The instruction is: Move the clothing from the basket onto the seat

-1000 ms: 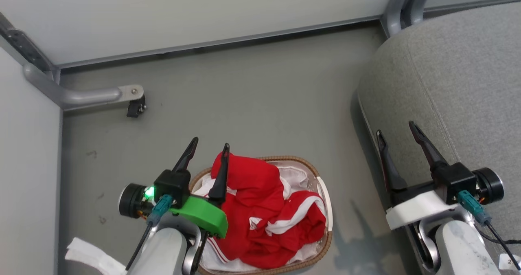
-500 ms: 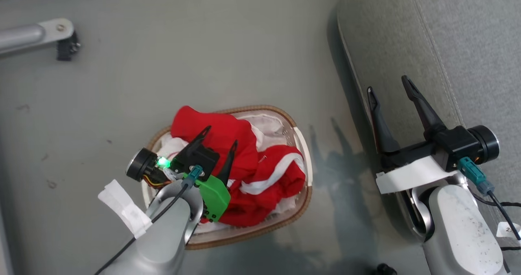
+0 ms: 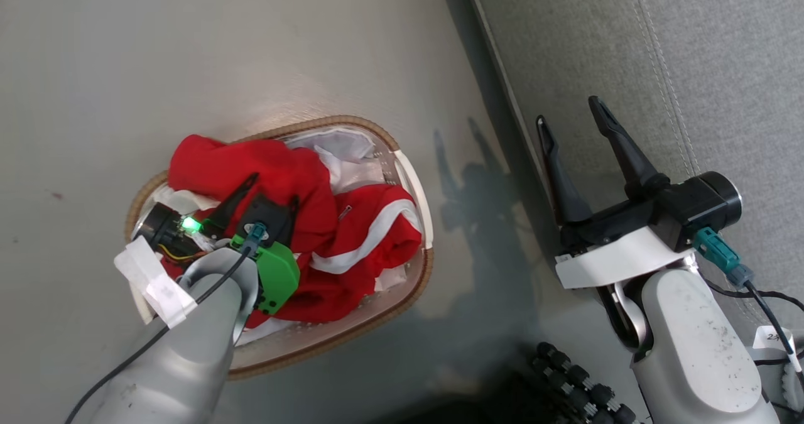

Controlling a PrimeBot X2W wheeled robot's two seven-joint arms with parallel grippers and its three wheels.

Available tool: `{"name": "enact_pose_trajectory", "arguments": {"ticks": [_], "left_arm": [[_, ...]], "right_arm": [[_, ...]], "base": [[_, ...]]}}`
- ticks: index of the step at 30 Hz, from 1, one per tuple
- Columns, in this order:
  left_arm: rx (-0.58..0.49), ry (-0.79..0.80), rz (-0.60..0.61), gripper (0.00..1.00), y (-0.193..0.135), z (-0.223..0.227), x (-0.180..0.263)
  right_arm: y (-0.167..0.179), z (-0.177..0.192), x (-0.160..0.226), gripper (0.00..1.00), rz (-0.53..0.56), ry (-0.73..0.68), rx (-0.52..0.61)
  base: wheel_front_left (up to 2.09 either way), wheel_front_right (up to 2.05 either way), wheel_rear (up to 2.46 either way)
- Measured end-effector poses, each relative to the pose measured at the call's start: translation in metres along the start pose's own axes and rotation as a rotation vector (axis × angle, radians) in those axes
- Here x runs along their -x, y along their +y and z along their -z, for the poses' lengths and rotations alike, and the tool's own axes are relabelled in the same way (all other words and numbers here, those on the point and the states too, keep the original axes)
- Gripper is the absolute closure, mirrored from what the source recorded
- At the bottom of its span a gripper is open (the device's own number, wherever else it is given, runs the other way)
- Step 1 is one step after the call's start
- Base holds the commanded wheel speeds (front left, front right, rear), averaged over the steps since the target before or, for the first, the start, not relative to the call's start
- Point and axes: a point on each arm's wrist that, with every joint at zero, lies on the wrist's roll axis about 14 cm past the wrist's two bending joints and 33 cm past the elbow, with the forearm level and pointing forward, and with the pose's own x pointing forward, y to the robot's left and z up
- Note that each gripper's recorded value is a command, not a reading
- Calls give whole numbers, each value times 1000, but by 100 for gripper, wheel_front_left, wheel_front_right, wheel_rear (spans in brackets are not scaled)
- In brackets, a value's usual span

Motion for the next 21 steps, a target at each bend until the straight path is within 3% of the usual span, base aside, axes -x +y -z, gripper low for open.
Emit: {"name": "enact_pose_trajectory", "arguments": {"ticks": [12, 14, 16, 21], "left_arm": [[36, 168, -10, 0, -3, 44, -29], [56, 176, -9, 59, -6, 46, -32], [66, 179, -5, 100, -9, 47, -33], [95, 163, -12, 100, -10, 42, -31]], "right_arm": [[-11, 24, 7, 0, 30, 72, 1], [-12, 26, 8, 0, 34, 79, 1], [-14, 27, 8, 0, 38, 81, 0], [-12, 25, 7, 0, 35, 75, -4]], "base": [[0, 0, 0], [0, 0, 0], [0, 0, 0], [0, 0, 0]]}}
